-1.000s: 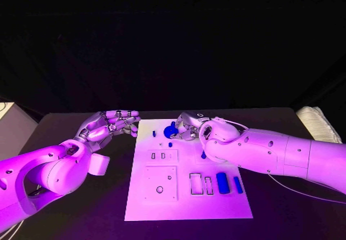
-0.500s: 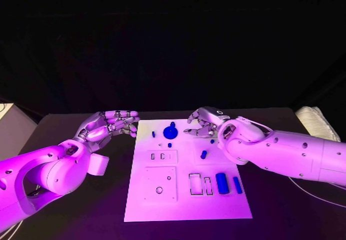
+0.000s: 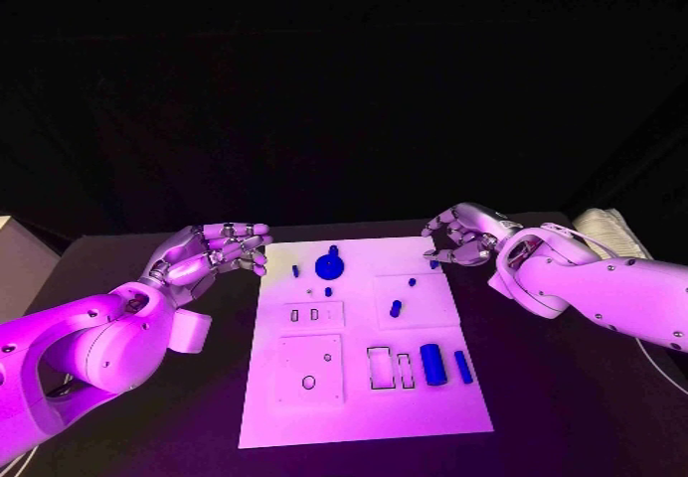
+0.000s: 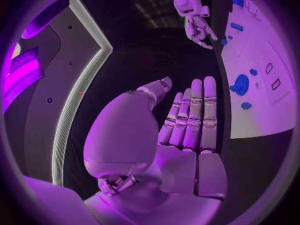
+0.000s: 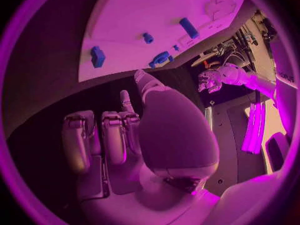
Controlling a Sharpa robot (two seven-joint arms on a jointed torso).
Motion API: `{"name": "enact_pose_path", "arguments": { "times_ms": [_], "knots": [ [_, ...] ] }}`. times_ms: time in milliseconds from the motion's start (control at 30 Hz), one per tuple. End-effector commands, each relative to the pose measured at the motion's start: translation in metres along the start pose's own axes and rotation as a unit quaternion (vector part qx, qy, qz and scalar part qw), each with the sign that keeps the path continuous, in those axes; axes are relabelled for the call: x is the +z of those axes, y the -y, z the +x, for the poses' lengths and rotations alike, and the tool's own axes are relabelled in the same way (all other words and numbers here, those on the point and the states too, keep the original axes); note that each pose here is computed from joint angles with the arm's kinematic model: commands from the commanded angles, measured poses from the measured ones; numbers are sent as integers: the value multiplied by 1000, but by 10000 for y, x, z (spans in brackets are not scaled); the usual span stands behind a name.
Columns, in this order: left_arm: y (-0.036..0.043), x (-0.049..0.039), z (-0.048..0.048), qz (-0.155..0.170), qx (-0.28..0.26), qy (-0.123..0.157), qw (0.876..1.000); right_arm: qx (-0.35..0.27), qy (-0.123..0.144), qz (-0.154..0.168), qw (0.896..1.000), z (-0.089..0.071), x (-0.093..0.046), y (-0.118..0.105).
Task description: Assemble the parts on the task board
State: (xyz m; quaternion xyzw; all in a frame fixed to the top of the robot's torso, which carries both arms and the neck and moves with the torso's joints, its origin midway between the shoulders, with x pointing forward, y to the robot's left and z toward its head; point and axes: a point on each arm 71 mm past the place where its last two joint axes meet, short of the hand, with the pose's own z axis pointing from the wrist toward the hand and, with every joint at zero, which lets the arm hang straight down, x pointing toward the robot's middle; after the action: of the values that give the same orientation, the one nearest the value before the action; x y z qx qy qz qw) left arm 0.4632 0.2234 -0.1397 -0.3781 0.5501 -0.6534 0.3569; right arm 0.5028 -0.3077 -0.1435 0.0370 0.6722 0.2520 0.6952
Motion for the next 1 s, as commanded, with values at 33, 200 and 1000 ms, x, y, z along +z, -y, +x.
{"name": "enact_pose_path", "arguments": {
  "times_ms": [33,200,1000],
  "knots": [
    [4,13,26,5,-3,-12,1000,10,-27,-22,999,-5,-30,77],
    [-3,23,20,5,-2,-12,1000,3,-31,-6,1000,-25,-51,213],
    [-11,33,-6,5,2,-11,1000,-5,-59,18,998,112,-13,368]
  ]
}}
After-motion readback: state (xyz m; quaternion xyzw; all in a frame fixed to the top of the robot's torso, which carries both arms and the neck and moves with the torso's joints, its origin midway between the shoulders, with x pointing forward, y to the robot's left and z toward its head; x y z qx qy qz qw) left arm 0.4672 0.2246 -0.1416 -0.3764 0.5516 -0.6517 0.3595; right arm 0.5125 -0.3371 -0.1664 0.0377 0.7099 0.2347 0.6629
